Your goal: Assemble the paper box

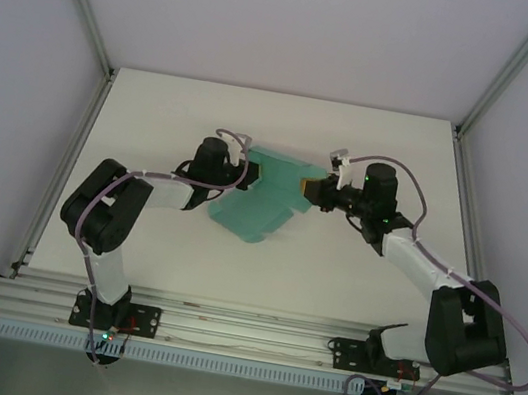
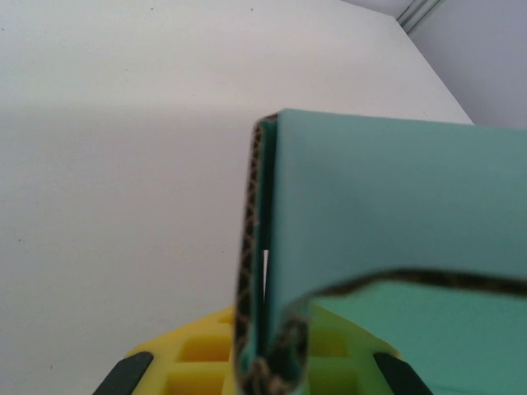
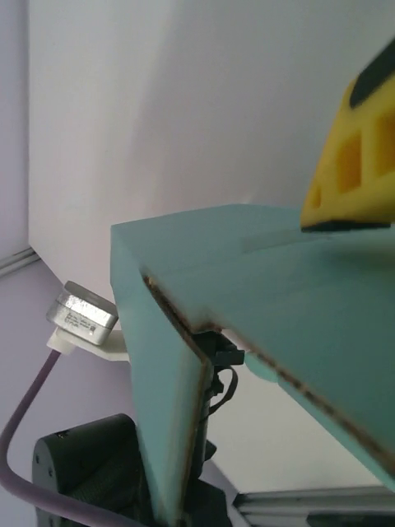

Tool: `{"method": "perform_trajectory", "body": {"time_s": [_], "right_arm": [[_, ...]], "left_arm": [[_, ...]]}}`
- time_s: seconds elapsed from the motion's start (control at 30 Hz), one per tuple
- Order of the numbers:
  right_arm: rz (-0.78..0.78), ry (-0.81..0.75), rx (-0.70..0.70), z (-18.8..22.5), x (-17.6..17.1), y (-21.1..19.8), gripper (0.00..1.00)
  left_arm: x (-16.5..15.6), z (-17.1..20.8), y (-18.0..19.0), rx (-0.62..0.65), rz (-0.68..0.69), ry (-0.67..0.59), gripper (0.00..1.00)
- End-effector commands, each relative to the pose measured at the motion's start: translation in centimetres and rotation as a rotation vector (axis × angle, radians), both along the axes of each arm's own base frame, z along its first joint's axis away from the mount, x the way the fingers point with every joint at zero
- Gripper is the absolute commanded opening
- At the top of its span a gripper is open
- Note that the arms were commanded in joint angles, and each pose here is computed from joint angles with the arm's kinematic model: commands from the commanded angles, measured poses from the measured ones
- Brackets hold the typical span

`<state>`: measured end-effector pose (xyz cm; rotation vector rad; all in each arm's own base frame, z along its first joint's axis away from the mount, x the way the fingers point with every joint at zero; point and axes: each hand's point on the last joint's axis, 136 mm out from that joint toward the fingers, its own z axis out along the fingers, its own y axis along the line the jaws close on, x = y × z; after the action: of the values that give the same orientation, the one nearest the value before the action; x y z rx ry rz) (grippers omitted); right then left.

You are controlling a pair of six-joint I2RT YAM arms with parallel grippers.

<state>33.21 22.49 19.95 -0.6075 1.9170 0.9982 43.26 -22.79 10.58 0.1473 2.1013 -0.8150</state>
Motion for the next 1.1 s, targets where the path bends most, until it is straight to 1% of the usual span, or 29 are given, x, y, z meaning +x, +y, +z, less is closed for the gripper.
{"method": "perform_trajectory", "body": {"time_s": [0.0,0.07,0.13,0.2,0.3,0.33,0.37,0.5,0.57,0.67,0.77,0.93,1.07], "right_arm": [[-0.091,-0.008,-0.040,0.5,0.5,-1.2,0.46],[-0.158,-0.037,-0.077,0.6,0.9,-2.4,0.54],[-0.213,-0.061,-0.092,1.1,1.1,-3.2,0.66],[-0.244,-0.076,-0.098,1.8,1.1,-3.8,0.76],[-0.319,-0.098,-0.077,3.3,1.4,-4.7,0.87],[-0.358,-0.091,-0.071,3.5,1.8,-5.2,0.93],[-0.401,-0.118,-0.046,4.9,1.8,-5.8,1.00],[-0.606,-0.135,0.018,7.6,3.2,-8.6,1.00],[-0.627,-0.122,-0.002,7.9,3.6,-8.8,1.00],[-0.576,-0.100,-0.010,7.9,4.1,-7.8,1.00],[-0.513,-0.054,-0.031,6.2,5.1,-6.3,1.00],[-0.484,0.007,-0.091,3.7,6.9,-5.1,1.00],[-0.401,0.023,-0.171,1.7,6.8,-3.1,1.00]], "left_arm": [[1.3,2.2,0.4,-0.001,0.037,-0.059,0.00],[1.5,2.2,1.1,0.015,0.074,-0.058,0.00],[1.6,2.0,1.6,0.035,0.095,-0.051,0.00],[1.8,1.7,2.0,0.057,0.122,-0.038,0.00],[1.9,1.5,2.4,0.074,0.141,-0.034,0.00],[1.9,1.4,2.5,0.079,0.143,-0.034,0.00],[2.0,1.4,2.7,0.085,0.156,-0.033,0.00],[2.0,1.4,3.0,0.098,0.170,-0.035,0.00],[2.0,1.4,3.0,0.096,0.172,-0.033,0.00],[2.1,1.3,3.0,0.093,0.178,-0.024,0.00],[2.1,1.3,3.0,0.089,0.181,-0.021,0.00],[2.1,1.0,3.3,0.099,0.196,-0.006,0.00],[2.3,0.8,3.5,0.109,0.210,0.014,0.00]]}}
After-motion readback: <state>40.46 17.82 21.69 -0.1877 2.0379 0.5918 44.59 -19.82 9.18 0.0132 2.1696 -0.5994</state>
